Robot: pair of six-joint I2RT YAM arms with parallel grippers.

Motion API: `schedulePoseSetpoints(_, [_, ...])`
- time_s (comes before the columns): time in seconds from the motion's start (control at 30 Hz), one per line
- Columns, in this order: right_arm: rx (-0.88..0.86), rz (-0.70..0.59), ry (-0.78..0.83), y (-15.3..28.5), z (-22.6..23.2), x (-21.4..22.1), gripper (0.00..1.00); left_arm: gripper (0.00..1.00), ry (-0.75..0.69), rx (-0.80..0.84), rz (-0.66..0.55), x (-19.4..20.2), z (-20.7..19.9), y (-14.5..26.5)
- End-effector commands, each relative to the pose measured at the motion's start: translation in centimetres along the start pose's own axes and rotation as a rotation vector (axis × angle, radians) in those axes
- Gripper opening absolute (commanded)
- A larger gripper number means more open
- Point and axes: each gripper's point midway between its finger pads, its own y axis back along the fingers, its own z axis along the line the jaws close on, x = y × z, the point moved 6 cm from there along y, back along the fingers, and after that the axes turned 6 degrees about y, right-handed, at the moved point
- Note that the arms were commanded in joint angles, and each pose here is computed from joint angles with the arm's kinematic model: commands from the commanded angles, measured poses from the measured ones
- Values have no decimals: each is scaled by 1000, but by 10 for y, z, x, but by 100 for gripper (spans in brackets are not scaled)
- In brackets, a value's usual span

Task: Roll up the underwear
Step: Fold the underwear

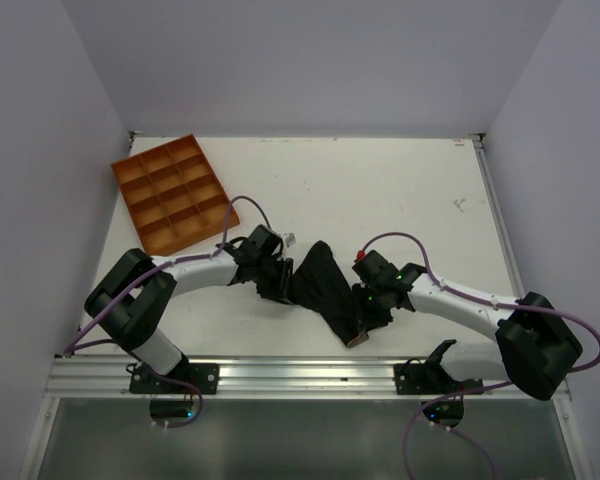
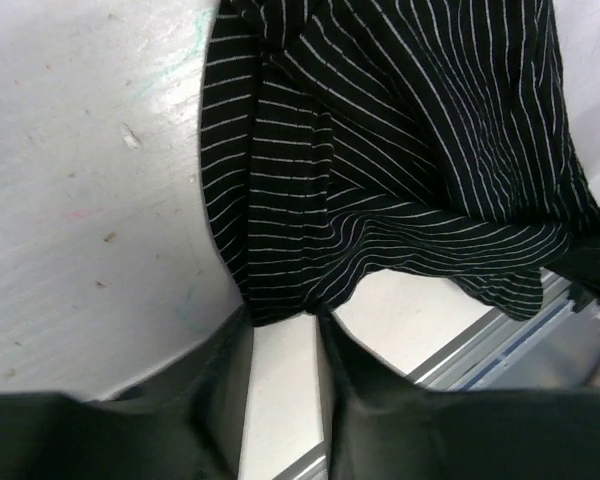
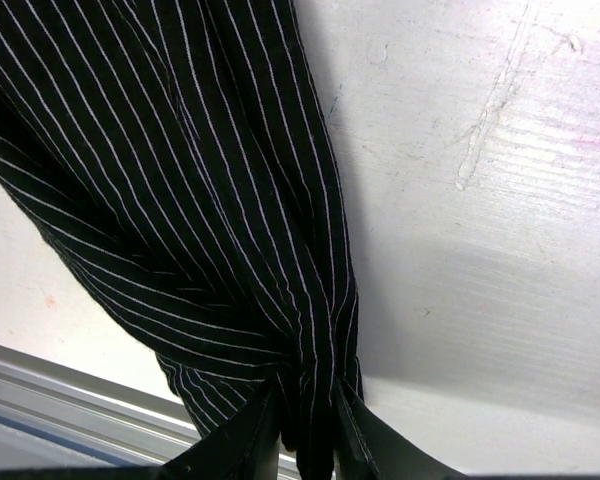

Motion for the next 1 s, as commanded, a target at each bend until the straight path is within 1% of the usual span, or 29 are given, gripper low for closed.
schedulePoseSetpoints(0.0, [49, 40, 8, -1, -11, 14, 29, 23, 18, -27, -5, 3, 4, -5])
schedulePoseSetpoints(0.07, [48, 45, 11, -1, -11, 15, 29, 10, 17, -43, -20, -2, 1, 0])
schedulePoseSetpoints(0.1, [45, 44, 11, -2, -11, 14, 29, 1, 16, -44, -30, -6, -2, 2])
schedulePoseSetpoints(0.13, [42, 47, 12, -3, -11, 15, 29, 0, 7, -33, -57, -16, -11, 6])
schedulePoseSetpoints(0.2, [36, 52, 12, -4, -10, 15, 29, 0, 3, -35, -65, -23, -19, 12])
schedulePoseSetpoints(0.23, [37, 51, 12, -4, -10, 15, 29, 0, -10, -9, -96, -37, -33, 18])
schedulePoseSetpoints(0.37, [33, 43, 18, -3, -8, 11, 29, 0, -25, -23, -101, -56, -50, 26])
schedulePoseSetpoints(0.47, [37, 43, 20, -3, -8, 10, 29, 0, -41, -35, -115, -66, -55, 27])
schedulePoseSetpoints(0.67, [38, 51, 18, -5, -9, 13, 29, 0, -40, -36, -117, -83, -64, 18])
schedulePoseSetpoints(0.77, [30, 52, 9, -6, -9, 14, 29, 0, -41, 21, -135, -99, -78, 13])
schedulePoseSetpoints(0.97, [38, 49, 14, -4, -10, 14, 29, 0, -57, 33, -131, -120, -88, -3])
